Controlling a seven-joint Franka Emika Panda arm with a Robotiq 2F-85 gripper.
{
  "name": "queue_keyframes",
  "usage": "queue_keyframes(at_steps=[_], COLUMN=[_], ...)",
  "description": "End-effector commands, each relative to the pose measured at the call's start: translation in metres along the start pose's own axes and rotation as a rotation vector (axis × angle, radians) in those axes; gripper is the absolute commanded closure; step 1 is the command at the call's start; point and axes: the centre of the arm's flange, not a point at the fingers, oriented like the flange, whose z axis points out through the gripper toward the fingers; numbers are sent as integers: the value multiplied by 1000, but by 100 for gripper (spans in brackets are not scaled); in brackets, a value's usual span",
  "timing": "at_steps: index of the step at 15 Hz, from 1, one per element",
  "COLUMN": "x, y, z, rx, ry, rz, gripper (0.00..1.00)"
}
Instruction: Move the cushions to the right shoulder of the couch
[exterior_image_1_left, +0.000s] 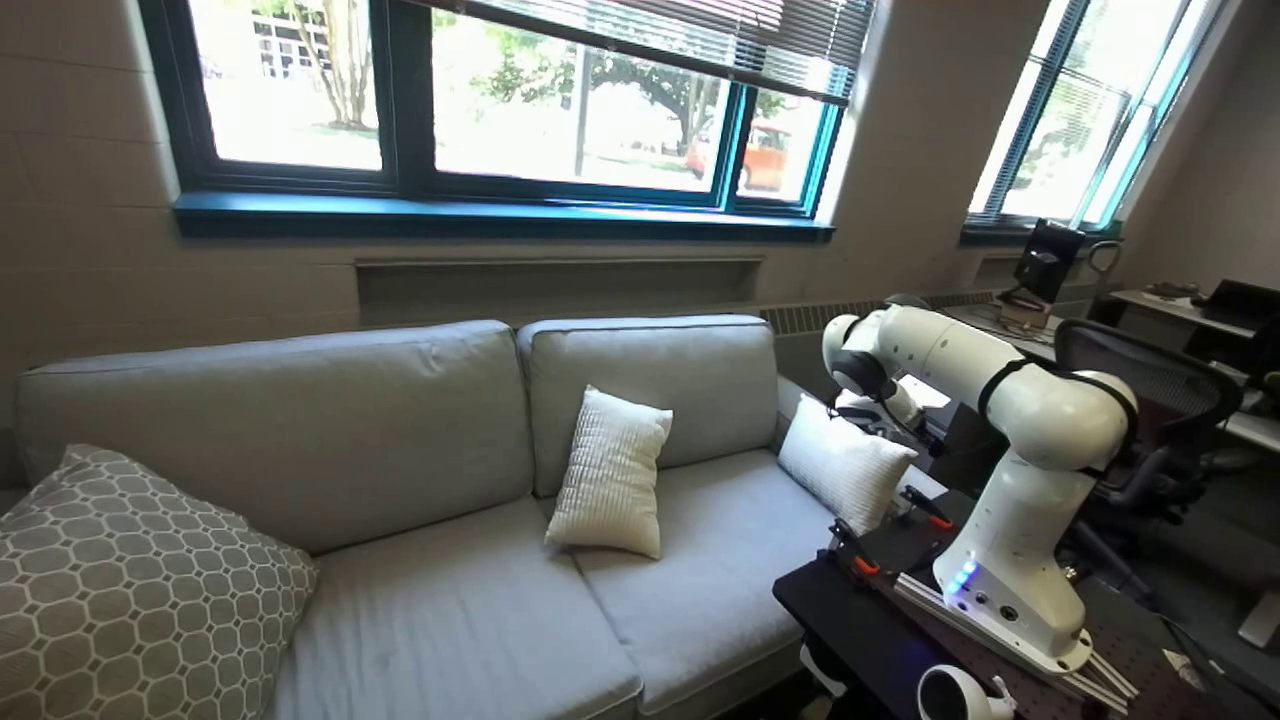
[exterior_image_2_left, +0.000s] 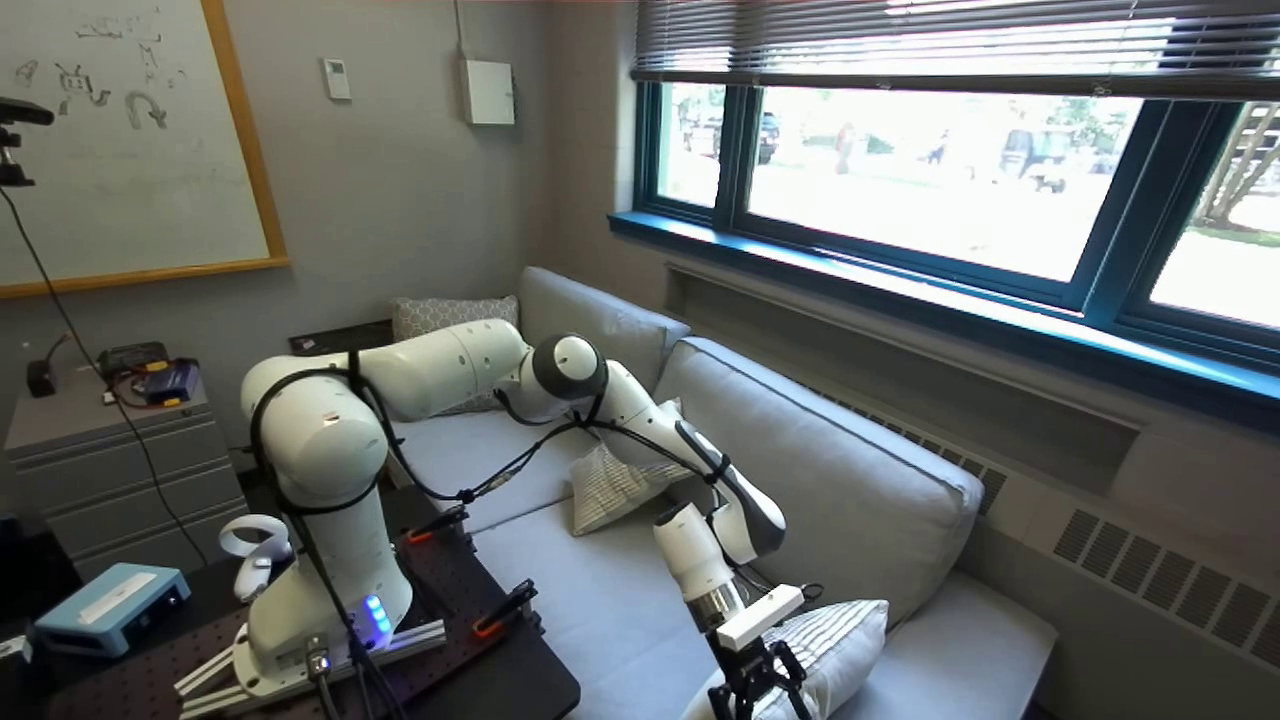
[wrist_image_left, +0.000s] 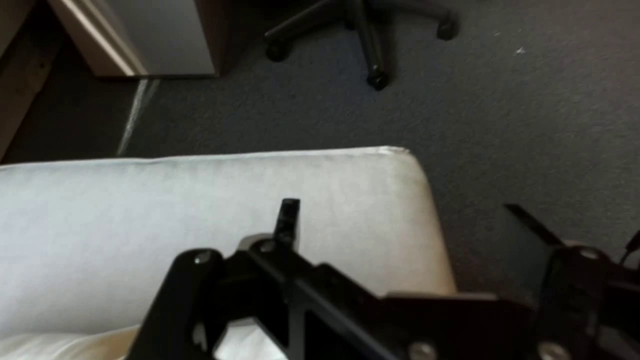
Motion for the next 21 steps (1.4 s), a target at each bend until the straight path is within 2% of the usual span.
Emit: queue_keyframes(at_steps=[1,4,5,6,8,11,13,14,17,21], x=[10,-5,-5,-3,13,35,43,45,67,115], y=[9,-15,-17,-14,8,39,47,51,72,100], z=[-8,-31,-41,-51,-69,-117,-153,-170,-213,-243], rx=[127,146,114,9,-103,-194,-249,-302,-483,-704], ry=[-121,-180,-172,-110,-70,-111,-142,-130,-20,132], rz=[70,138,138,99,68,50,58,48,-45,-102], gripper=[0,0,0,0,0,0,0,0,0,0])
